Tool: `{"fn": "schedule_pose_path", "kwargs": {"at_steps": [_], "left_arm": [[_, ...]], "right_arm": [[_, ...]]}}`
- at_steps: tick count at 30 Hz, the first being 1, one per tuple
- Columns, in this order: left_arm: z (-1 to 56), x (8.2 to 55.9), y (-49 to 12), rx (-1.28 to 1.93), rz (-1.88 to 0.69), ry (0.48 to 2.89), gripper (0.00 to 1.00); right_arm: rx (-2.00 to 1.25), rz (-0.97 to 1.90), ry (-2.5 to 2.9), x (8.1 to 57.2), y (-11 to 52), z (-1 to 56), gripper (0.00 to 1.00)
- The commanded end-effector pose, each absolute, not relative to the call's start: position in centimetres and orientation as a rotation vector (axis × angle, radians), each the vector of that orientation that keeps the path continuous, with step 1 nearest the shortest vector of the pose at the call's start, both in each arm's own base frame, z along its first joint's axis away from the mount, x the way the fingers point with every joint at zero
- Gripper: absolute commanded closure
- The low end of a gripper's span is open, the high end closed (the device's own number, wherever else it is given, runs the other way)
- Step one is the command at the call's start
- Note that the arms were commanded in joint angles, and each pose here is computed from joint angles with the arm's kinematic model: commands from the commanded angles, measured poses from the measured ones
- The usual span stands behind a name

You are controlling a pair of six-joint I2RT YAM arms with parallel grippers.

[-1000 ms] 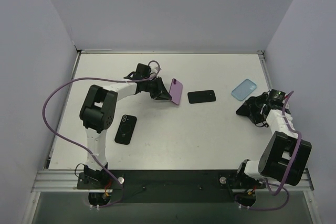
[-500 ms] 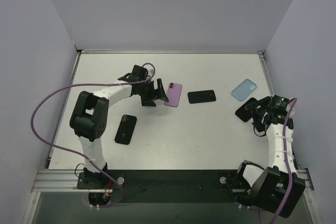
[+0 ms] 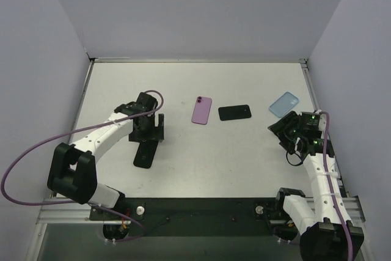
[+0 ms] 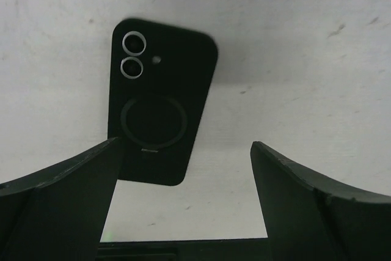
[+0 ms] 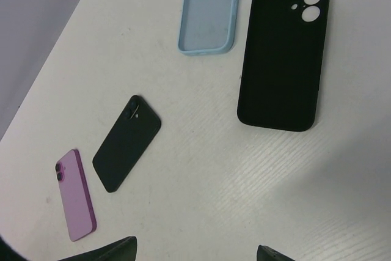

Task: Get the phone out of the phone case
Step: Place the phone at the center of the board, then pick up the phone at the center of the board.

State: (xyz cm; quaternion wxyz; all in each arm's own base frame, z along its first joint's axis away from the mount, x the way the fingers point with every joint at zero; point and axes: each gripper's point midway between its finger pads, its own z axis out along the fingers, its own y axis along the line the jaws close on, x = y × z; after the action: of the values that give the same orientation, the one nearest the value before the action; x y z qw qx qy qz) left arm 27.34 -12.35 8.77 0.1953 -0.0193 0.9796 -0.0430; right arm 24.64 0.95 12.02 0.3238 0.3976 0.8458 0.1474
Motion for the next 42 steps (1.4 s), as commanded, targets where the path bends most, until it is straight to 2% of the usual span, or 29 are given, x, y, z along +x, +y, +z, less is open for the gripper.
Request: {"fn": "schedule_pose_path", "kwargs": {"at_steps": [1,14,29,36,38,40,41,42], "left_arm": [[7.6,24.6,-9.6,-0.029,0.034,2.808,0.04],[3.4,23.9,-9.3,-0.01,0.116,2.943,0.03],[1.6,24.7,-7.1,-0.093,0.269,2.999,0.03],[0.6,24.3,-8.0,-0.076,0.172,3.053,0.03],[0.4,24.1,-8.5,-0.071,0.128,3.072,0.12],[0.7,24.2,-9.0,-0.067,0.073,3.059,0.26],[0.8,24.1,-9.8,-0.068,0.01,3.063,0.38],[1.1,24.3,-10.3,-0.078,-0.037,3.048,0.43]], "right_arm": [[1.04,0.416,2.222,24.5,1.7,12.5,0.29],[1.012,0.445,2.216,24.8,2.1,13.1,0.29],[1.008,0.488,2.212,25.0,2.6,12.9,0.29],[1.008,0.498,2.213,24.7,2.8,12.6,0.3],[1.004,0.511,2.21,24.7,3.0,12.8,0.3],[0.991,0.526,2.208,24.8,3.2,13.1,0.3],[0.984,0.531,2.208,24.7,3.2,13.2,0.3],[0.968,0.55,2.21,24.8,3.5,13.5,0.3]]}}
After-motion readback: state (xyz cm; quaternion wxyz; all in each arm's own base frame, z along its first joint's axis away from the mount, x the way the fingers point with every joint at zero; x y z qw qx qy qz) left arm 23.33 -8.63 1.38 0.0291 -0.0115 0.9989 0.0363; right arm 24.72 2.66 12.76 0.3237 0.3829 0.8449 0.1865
